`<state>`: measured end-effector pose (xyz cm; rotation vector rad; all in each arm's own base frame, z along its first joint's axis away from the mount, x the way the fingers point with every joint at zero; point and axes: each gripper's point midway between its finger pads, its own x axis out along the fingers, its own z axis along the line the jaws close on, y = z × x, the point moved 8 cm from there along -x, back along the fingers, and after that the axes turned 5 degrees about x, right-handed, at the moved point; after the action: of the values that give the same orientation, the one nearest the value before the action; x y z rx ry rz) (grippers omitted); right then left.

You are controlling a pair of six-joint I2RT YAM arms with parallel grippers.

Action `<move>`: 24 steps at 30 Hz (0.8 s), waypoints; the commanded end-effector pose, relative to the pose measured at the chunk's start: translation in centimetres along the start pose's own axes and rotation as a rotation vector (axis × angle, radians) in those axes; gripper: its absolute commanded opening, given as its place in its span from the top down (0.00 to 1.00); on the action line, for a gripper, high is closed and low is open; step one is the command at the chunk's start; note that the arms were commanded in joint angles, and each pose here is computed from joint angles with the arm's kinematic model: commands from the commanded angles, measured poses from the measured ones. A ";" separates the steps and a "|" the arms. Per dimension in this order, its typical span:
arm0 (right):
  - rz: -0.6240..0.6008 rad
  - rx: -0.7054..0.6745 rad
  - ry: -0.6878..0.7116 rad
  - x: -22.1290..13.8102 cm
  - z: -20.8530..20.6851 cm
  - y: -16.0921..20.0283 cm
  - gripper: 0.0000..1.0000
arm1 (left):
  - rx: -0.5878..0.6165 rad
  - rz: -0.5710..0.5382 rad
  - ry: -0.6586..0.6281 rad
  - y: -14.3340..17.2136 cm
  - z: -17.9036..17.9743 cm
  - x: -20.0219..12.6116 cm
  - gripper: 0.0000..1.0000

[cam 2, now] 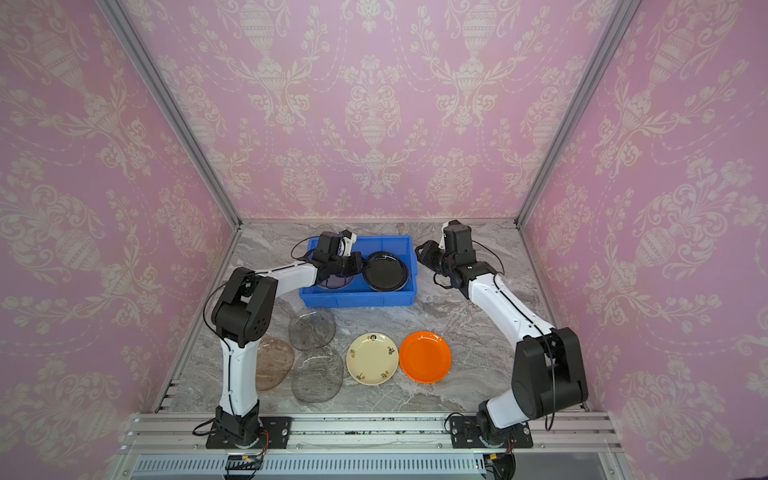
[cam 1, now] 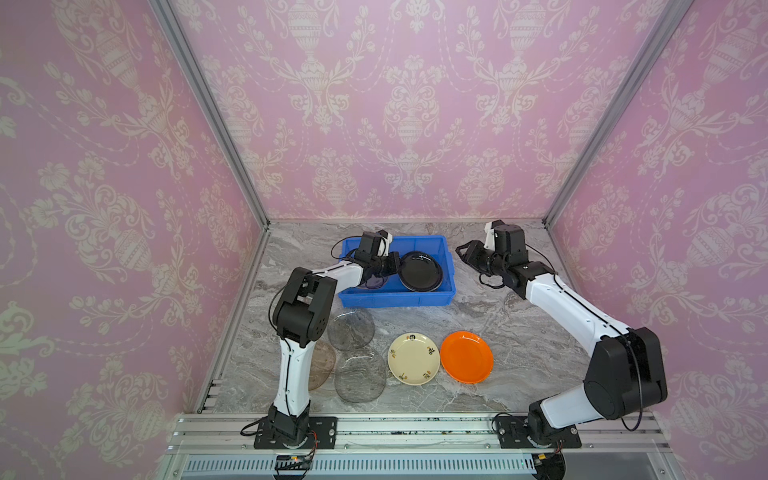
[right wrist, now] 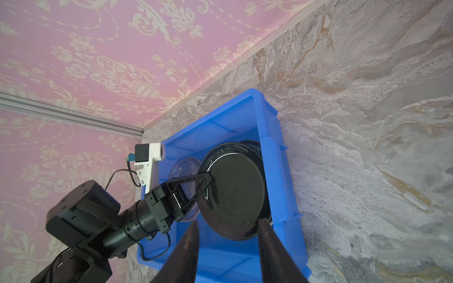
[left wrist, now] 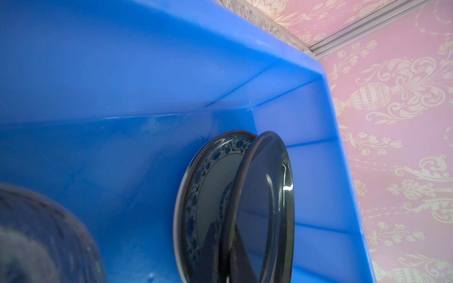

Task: Place the plates into the plastic bin on the countertop
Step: Place the plate in the plastic bin.

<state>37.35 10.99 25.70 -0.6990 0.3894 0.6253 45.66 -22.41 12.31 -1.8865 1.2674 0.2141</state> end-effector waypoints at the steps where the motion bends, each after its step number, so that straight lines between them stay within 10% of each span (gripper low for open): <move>1: -0.010 -0.009 -0.023 -0.9 0.2 -0.2 0.58 | 0.007 -0.025 0.018 -0.7 -0.7 0.8 1.00; 16: -0.002 -0.002 -0.039 -0.5 0.1 -0.3 0.58 | 0.047 0.036 -0.066 0.1 -0.3 2.0 0.85; 24: 0.003 0.005 -0.046 -0.1 0.1 -0.3 0.58 | 0.101 0.055 -0.119 0.1 -0.6 1.7 0.58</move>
<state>37.37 10.83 25.90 -0.6854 0.3727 0.6416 45.93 -23.82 11.25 -1.7823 1.2497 0.2808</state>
